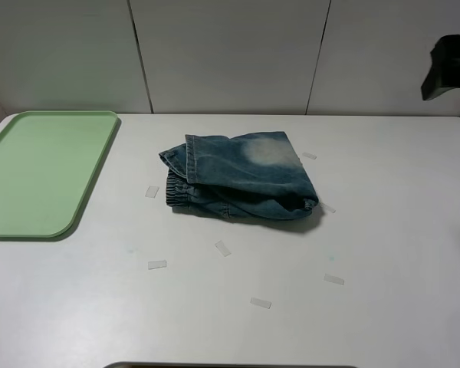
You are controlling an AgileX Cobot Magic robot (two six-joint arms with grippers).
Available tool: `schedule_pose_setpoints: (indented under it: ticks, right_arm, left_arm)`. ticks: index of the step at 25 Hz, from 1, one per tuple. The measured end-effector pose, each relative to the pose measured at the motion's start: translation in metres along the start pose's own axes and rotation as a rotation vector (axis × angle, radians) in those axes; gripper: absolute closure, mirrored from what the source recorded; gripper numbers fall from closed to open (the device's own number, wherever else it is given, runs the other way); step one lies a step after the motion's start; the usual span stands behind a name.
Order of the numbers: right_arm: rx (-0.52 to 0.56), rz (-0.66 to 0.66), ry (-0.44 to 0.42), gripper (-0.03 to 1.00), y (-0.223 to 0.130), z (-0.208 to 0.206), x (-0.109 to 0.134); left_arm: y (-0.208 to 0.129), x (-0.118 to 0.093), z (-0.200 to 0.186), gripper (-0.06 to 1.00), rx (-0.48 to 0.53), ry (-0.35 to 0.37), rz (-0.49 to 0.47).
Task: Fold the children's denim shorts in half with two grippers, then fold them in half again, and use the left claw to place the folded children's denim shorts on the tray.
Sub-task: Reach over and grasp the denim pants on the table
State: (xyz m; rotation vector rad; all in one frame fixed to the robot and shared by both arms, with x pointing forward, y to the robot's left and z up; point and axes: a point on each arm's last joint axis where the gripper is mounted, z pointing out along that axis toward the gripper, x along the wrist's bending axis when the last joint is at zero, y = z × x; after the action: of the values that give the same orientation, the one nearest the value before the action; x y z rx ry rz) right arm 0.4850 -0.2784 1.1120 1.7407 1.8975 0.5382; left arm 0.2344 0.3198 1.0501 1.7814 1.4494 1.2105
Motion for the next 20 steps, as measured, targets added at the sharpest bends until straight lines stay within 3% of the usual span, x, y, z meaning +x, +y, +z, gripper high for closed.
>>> schedule_pose_setpoints:
  ticks: [2,6,10,20]
  right_arm:
    - [-0.018,0.004,0.005,0.27,-0.007,-0.01,-0.002]
    - [-0.166,0.027,0.051,0.27,-0.052,-0.067,-0.006]
    - [-0.226,0.044,0.098,0.27,-0.094,-0.096,-0.005]
    - [-0.275,0.044,0.105,0.27,-0.16,-0.107,-0.004]
  left_arm:
    - [0.0,0.0,0.0,0.07,0.0,0.0,0.0]
    - [0.0,0.0,0.0,0.07,0.0,0.0,0.0]
    - [0.0,0.0,0.0,0.07,0.0,0.0,0.0]
    - [0.0,0.0,0.0,0.07,0.0,0.0,0.0]
